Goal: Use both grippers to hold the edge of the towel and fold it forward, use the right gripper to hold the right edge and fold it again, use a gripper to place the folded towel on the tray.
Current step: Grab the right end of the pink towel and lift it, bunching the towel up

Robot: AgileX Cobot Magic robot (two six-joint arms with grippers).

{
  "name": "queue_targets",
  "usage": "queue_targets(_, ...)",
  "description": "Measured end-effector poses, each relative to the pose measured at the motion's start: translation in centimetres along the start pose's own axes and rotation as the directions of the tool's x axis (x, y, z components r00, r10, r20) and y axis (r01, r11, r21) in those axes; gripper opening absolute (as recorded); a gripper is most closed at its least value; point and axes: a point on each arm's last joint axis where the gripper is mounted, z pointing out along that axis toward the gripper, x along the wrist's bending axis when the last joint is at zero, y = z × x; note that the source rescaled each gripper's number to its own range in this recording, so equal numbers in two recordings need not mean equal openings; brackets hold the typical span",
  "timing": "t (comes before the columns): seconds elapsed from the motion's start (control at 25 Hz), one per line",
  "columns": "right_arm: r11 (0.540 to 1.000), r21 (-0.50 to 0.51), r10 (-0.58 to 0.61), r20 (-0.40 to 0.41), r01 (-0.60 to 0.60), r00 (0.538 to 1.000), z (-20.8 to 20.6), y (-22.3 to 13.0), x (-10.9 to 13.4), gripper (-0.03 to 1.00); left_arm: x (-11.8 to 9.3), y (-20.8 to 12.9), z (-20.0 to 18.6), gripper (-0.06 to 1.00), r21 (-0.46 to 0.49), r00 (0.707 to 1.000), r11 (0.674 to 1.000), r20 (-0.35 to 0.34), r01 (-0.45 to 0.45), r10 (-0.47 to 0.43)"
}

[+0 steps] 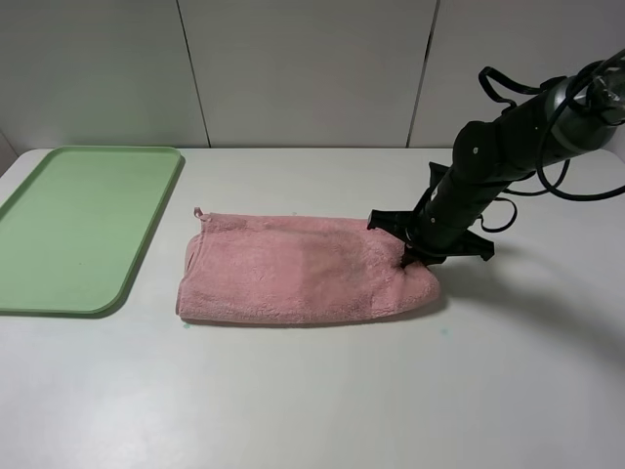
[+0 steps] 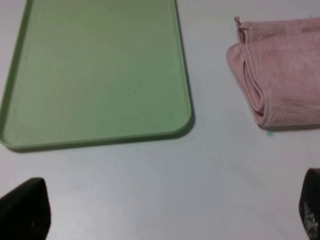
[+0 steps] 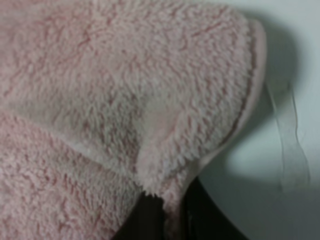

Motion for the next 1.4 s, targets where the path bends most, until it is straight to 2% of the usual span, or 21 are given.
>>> queue_targets(0.44, 0.997, 0.023, -0.072, 0.029, 0.071, 0.997, -0.8, -0.2, -0.3, 0.04, 0.0, 0.0, 0.0, 1.0, 0.0, 1.0, 1.0, 0.0, 0.0, 0.0)
queue_targets(0.56, 0.995, 0.045, -0.096, 0.069, 0.093, 0.993, -2.1, 0.0, -1.4, 0.04, 0.0, 0.0, 0.0, 1.0, 0.0, 1.0, 1.0, 0.0, 0.0, 0.0)
queue_targets(0.8, 0.996, 0.006, -0.091, 0.104, 0.09, 0.99, -4.4, 1.2, -3.4, 0.04, 0.0, 0.0, 0.0, 1.0, 0.0, 1.0, 1.0, 0.0, 0.0, 0.0)
queue_targets(1.4, 0.999, -0.035, 0.033, 0.217, -0.026, 0.976, -8.1, 3.4, -10.7, 0.04, 0.0, 0.0, 0.0, 1.0, 0.0, 1.0, 1.0, 0.0, 0.0, 0.0)
